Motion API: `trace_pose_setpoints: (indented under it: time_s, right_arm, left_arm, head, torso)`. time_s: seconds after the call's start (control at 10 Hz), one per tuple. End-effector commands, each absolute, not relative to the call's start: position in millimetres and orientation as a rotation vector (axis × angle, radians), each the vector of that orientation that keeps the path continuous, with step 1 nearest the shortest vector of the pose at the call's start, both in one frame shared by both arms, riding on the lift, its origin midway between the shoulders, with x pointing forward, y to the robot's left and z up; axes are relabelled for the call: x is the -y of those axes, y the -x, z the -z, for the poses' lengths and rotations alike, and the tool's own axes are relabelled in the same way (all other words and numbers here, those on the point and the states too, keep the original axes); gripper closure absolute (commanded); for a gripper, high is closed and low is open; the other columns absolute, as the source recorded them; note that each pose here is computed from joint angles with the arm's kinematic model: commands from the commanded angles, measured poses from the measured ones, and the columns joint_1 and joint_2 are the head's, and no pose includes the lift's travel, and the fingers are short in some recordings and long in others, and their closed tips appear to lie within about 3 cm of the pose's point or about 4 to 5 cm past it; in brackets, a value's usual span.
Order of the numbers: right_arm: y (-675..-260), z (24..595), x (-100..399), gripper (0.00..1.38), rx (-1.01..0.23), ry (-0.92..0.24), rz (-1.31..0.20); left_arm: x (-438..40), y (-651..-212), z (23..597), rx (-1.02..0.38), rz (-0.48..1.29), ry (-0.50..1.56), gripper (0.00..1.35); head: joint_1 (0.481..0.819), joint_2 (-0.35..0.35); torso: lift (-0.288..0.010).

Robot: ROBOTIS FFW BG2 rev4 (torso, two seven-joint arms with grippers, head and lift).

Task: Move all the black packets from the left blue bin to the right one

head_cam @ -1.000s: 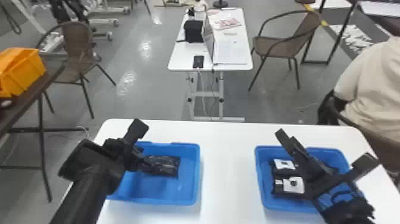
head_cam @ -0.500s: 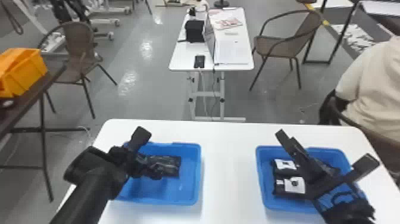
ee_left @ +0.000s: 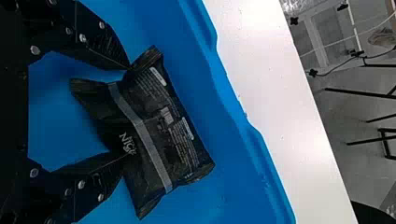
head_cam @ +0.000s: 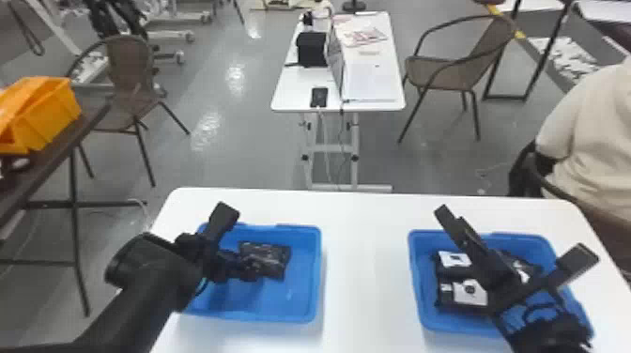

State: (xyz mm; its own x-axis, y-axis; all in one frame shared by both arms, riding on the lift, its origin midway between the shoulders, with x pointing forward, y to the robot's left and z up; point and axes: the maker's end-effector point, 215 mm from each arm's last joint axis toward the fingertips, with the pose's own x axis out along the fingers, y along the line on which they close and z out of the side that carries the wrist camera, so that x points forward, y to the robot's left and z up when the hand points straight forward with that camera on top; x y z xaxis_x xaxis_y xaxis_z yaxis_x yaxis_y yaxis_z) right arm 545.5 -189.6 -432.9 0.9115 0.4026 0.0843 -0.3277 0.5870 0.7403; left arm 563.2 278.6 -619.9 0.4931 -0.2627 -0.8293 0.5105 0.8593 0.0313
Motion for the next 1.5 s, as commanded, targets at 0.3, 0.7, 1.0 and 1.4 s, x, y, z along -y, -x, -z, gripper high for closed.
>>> trace_pose_setpoints:
  time_s: [0.3,0.7,1.0,1.4]
  right_arm:
    - [-546,435,183,0.27,-0.103,-0.852,-0.437]
    - [-544,437,178,0.27,-0.114,-0.86,-0.447]
    - [-545,436,174,0.27,-0.114,-0.862,-0.46]
    - [-540,439,174,0.27,-0.12,-0.865,-0.458]
  left_arm:
    - [-272,-581,600,-0.871,0.526,-0.294,0.82]
    - [-252,-564,607,-0.834,0.609,-0.259,0.83]
    - [-264,-550,623,-0.871,0.575,-0.259,1.23]
    - [-214,-574,528,-0.538,0.703,-0.217,1.23]
  head:
    - [0.695,0.087]
    - [0.695,0.071]
    - [0.695,0.084]
    - [0.695,0.064]
  torso:
    - [0.0]
    - [0.0]
    - [0.0]
    - [0.0]
